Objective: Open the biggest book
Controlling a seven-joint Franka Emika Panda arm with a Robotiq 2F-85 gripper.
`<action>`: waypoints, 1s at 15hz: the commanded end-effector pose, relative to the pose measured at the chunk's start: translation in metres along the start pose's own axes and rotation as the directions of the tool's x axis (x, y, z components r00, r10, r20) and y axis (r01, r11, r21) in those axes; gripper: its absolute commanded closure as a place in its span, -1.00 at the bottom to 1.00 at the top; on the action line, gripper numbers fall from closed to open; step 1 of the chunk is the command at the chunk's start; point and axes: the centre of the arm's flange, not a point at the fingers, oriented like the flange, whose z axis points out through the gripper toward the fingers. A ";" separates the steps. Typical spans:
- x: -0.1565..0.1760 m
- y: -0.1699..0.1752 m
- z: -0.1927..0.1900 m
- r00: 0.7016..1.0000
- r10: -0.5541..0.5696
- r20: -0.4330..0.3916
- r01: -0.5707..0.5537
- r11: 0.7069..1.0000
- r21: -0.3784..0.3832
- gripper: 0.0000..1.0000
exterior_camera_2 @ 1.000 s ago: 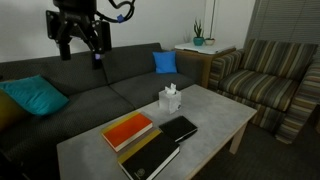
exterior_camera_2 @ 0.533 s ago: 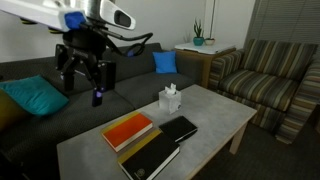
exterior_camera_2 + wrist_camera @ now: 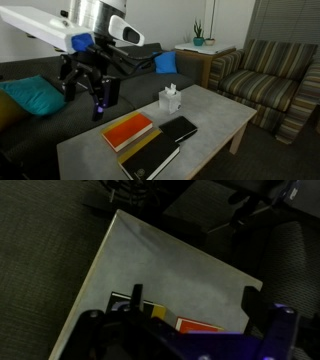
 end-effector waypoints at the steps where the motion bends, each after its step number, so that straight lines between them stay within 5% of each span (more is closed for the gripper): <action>1: 0.000 0.000 0.000 1.000 0.000 0.000 0.000 1.000 0.000 -1.00; 7: 0.028 0.014 0.016 0.998 -0.070 -0.002 0.070 0.996 -0.048 -1.00; 13: 0.085 0.086 0.060 0.999 -0.021 0.043 0.020 1.000 0.012 -1.00; 14: 0.053 0.052 0.045 0.999 -0.029 0.028 0.029 0.999 -0.023 -1.00; 15: 0.061 0.065 0.054 0.999 -0.017 0.035 0.018 1.000 -0.015 -1.00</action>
